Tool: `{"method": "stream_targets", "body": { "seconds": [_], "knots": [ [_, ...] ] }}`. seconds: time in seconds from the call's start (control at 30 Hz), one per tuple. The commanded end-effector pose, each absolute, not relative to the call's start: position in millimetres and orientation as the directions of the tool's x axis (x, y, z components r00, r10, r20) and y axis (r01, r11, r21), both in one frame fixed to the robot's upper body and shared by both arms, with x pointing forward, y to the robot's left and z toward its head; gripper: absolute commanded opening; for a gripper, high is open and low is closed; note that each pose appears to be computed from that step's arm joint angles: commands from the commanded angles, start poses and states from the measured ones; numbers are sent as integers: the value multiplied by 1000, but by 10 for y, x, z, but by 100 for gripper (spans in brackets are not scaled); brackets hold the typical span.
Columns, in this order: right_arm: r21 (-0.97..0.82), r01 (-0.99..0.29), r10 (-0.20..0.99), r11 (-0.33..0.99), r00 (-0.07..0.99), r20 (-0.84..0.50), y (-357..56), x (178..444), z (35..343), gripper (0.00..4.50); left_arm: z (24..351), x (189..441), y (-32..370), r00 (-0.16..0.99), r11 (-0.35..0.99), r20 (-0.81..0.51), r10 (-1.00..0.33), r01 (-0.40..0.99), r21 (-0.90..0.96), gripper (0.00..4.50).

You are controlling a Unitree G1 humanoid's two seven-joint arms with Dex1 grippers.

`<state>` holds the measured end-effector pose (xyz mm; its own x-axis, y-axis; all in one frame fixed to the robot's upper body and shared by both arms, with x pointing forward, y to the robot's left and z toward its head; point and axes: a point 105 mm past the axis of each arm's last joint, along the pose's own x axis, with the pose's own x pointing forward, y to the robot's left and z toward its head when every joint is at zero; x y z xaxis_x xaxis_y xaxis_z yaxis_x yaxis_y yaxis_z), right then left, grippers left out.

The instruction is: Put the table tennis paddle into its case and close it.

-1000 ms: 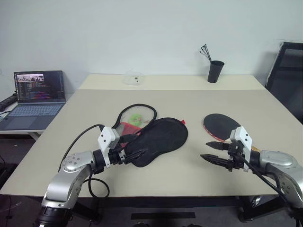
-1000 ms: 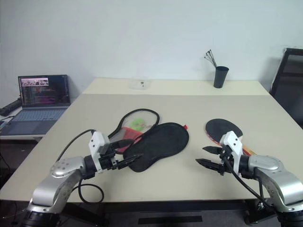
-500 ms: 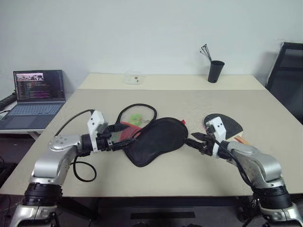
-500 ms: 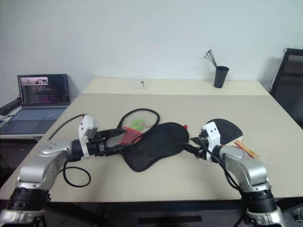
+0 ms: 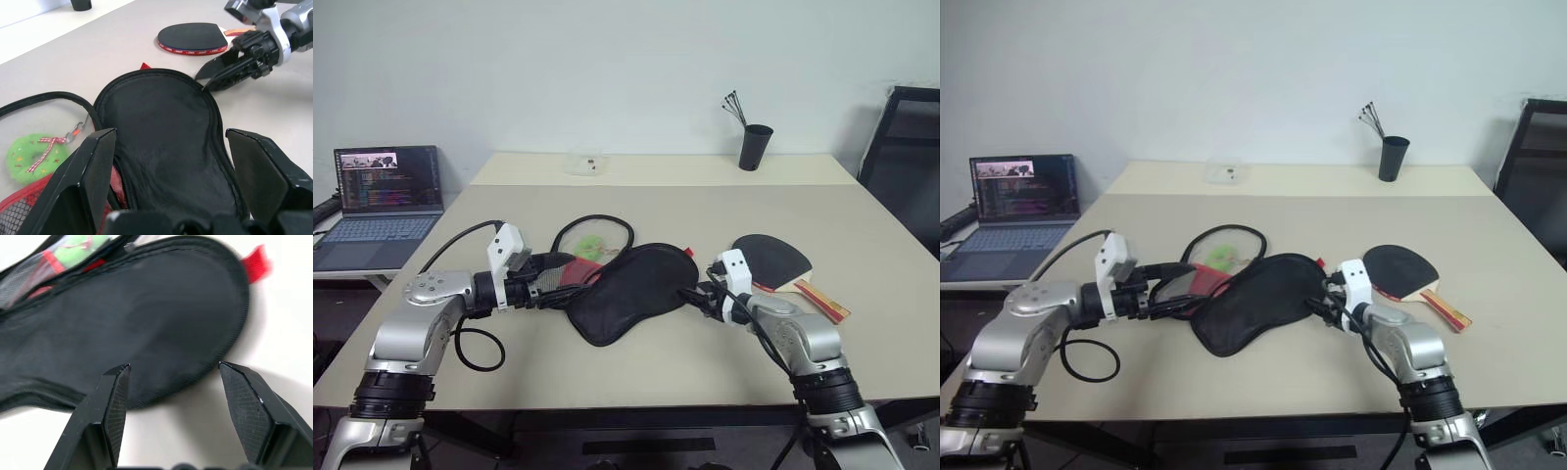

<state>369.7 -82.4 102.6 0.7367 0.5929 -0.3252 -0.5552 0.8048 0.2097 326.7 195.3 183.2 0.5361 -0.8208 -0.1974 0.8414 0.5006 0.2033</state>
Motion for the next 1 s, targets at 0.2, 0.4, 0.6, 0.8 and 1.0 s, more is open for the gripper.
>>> {"method": "stream_targets", "body": {
  "seconds": [0.2,0.4,0.6,0.8,1.0],
  "knots": [
    [178,-596,619,783,716,-324,-623,3714,1098,311,1991,3219,1993,554,502,-176,-814,822,268,389],
    [114,-598,603,794,746,-283,-741,3716,1215,311,1974,3200,2013,560,507,-177,-810,819,269,389],
    [107,-580,586,807,766,-265,-844,3652,1247,405,1948,3205,2008,557,506,-178,-811,821,265,389],
    [157,-495,519,855,796,-311,-852,3699,1090,446,1942,3233,1981,546,494,-180,-818,828,266,389],
    [215,-439,489,872,796,-357,-821,3734,934,446,1951,3236,1958,526,473,-182,-831,840,266,389]
  ]
}}
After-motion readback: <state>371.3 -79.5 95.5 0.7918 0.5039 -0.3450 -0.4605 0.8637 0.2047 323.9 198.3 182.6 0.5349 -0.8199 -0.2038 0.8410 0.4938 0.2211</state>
